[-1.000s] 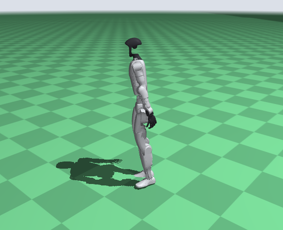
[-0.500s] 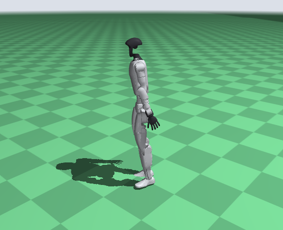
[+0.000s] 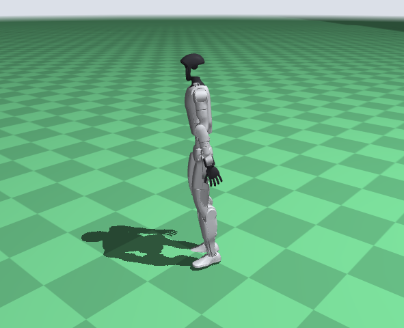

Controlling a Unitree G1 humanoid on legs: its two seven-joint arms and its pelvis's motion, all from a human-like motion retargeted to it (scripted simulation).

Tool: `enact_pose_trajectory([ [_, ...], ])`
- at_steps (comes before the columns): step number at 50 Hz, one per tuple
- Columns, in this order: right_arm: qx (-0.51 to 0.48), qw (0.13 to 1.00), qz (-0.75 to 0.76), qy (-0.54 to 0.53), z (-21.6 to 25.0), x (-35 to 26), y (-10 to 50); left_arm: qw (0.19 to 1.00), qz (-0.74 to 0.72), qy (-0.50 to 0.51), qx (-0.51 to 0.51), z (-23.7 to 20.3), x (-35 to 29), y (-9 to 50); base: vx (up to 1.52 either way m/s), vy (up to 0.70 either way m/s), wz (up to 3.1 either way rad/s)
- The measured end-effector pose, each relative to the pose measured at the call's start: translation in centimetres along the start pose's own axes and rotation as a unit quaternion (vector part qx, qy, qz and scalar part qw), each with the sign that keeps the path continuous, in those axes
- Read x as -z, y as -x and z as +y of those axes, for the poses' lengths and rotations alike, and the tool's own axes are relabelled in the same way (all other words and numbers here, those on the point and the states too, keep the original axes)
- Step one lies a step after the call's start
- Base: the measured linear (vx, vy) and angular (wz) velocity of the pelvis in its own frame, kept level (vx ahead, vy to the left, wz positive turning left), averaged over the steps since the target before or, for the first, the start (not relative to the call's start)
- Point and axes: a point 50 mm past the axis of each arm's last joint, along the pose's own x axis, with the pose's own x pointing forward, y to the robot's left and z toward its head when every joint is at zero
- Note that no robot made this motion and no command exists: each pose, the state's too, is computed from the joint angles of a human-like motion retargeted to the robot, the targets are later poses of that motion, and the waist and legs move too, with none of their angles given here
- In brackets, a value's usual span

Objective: Upper body actions

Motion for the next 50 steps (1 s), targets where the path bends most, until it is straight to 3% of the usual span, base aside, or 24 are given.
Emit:
enact_pose_trajectory([
  [7, -0.033, 0.998, -0.007, -0.053, -1.4, -1.6, 0.4, 0.998, -0.063, 0.007, 0.011, 0.9, -5.4, 1.3, 0.0, 0.0, 0.0],
  [13, -0.029, 0.941, -0.163, -0.294, -7.8, -10.3, 3.2, 0.973, -0.225, 0.045, -0.021, 3.6, -17.9, 7.6, -0.01, -0.03, 0.01],
  [16, -0.043, 0.896, -0.297, -0.326, -13.6, -16.6, 8.0, 0.939, -0.337, 0.054, -0.049, 6.0, -24.9, 14.3, 0.0, -0.07, -0.05],
  [20, -0.009, 0.849, -0.465, -0.252, -20.7, -23.8, 18.3, 0.859, -0.498, 0.084, -0.086, 9.1, -31.5, 25.7, 0.02, -0.08, -0.09],
  [24, 0.052, 0.766, -0.613, -0.188, -25.0, -27.8, 30.3, 0.744, -0.647, 0.117, -0.12, 10.4, -34.4, 37.4, 0.09, -0.01, -0.12],
  [31, 0.158, 0.554, -0.808, -0.125, -26.8, -27.1, 50.2, 0.508, -0.84, 0.129, -0.143, 10.5, -32.3, 55.0, 0.07, 0.04, -0.07],
  [38, 0.214, 0.262, -0.925, -0.171, -24.7, -19.0, 65.9, 0.262, -0.932, 0.151, -0.201, 10.9, -24.2, 67.8, -0.06, -0.03, 0.07],
  [44, 0.223, 0.05, -0.953, -0.197, -21.6, -10.8, 72.7, 0.088, -0.956, 0.178, -0.214, 10.9, -16.6, 74.1, -0.15, 0.0, 0.06],
  [50, 0.24, -0.037, -0.946, -0.214, -20.5, -6.0, 74.8, 0.039, -0.964, 0.194, -0.18, 11.3, -13.5, 76.0, -0.06, 0.0, 0.01],
])
